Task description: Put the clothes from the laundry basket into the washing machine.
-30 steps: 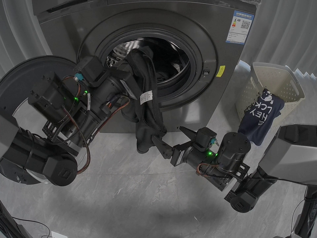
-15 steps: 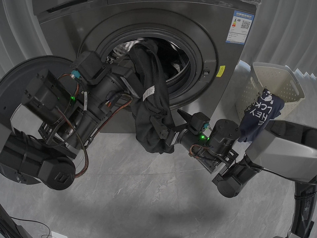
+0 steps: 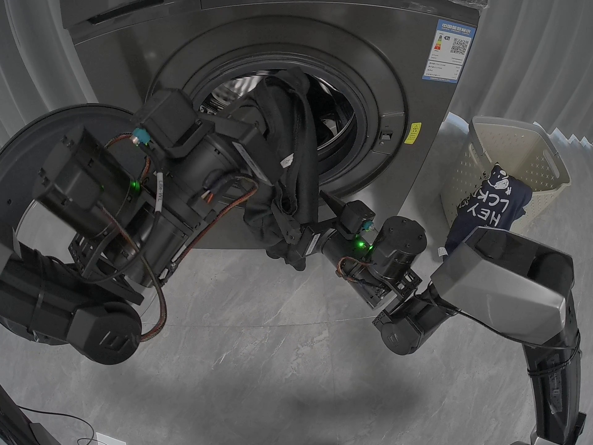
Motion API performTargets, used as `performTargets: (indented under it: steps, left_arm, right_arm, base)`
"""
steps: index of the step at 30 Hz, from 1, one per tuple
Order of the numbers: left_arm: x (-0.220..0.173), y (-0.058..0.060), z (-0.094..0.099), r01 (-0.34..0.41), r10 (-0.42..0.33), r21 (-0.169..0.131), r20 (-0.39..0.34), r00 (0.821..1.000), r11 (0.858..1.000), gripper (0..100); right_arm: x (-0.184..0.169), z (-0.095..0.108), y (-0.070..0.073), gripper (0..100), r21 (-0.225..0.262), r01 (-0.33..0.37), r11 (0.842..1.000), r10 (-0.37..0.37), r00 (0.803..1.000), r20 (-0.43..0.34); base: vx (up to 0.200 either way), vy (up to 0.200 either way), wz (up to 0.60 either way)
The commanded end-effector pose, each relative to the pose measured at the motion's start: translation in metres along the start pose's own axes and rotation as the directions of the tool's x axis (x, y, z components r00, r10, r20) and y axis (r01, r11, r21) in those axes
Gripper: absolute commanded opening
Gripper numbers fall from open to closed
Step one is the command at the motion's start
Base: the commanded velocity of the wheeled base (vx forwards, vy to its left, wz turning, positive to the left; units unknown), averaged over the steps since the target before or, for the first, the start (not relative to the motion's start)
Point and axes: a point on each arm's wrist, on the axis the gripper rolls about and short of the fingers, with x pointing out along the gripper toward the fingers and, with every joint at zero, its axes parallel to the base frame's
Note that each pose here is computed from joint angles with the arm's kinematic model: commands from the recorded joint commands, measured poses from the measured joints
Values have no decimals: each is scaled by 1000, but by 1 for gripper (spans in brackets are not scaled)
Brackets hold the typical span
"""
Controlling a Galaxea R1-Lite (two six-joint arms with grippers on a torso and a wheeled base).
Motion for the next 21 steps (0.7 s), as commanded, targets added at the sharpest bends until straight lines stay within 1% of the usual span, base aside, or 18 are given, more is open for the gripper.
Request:
performTargets:
  steps: [1, 6, 9, 10, 11, 12, 13, 14, 15, 17, 18, 19, 20, 21]
  left_arm:
    - [0, -1, 1, 3, -3, -2, 3, 1000, 1000, 0]
    - [0, -1, 2, 0, 0, -1, 6, 1000, 1000, 0]
    - [0, 2, 2, -8, 8, 4, 6, 1000, 1000, 0]
    - [0, 4, 2, -13, 13, 7, 8, 1000, 1000, 0]
    - [0, 5, 2, -19, 18, 9, 5, 1000, 1000, 0]
    - [-1, 10, 1, -33, 33, 17, 2, 999, 999, 0]
    - [-3, 18, 0, -53, 54, 30, -4, 999, 998, 0]
    - [-3, 18, 0, -53, 54, 30, -4, 999, 998, 0]
    - [-9, 32, -3, -91, 92, 54, -25, 995, 994, 0]
    - [-17, 46, -9, -125, 130, 78, -53, 990, 989, 0]
    - [-21, 51, -11, -139, 146, 88, -68, 987, 986, 0]
    - [-22, 52, -12, -141, 147, 89, -71, 987, 986, 0]
    - [-31, 61, -18, -163, 174, 102, -108, 979, 981, 0]
    - [-36, 64, -21, -172, 185, 106, -127, 974, 979, 0]
  right_arm:
    - [4, -7, -2, 100, -1, 3, 1000, -3, 1000, 4]
    - [4, -7, -2, 100, 1, 5, 1000, -5, 1000, 6]
    - [4, -7, -3, 100, 3, 9, 1000, -9, 1000, 6]
    - [4, -7, -3, 0, 4, 11, 1000, -11, 1000, 7]
    - [4, -6, -4, 0, 5, 12, 1000, -12, 1000, 10]
    - [5, -3, -4, 0, 6, 12, 1000, -12, 1000, 16]
    - [5, -1, -7, 0, 6, 19, 1000, -19, 1000, 20]
    - [5, -1, -7, 0, 6, 19, 1000, -19, 1000, 20]
    - [5, 8, -13, 0, 4, 34, 999, -34, 999, 36]
    - [4, 21, -15, 0, 4, 40, 999, -40, 998, 55]
    - [2, 27, -17, 0, 4, 45, 999, -45, 997, 62]
    - [2, 28, -18, 0, 3, 46, 999, -46, 997, 62]
    - [-1, 39, -19, 0, 1, 52, 999, -52, 996, 72]
    - [-3, 44, -19, 0, 1, 53, 999, -53, 996, 75]
  base:
    - [0, 0, 0]
    - [0, 0, 0]
    - [0, 0, 0]
    - [0, 0, 0]
    - [0, 0, 0]
    - [0, 0, 0]
    - [0, 0, 0]
    - [0, 0, 0]
    - [0, 0, 0]
    - [0, 0, 0]
    - [0, 0, 0]
    - [0, 0, 0]
    - [0, 0, 0]
    - [0, 0, 0]
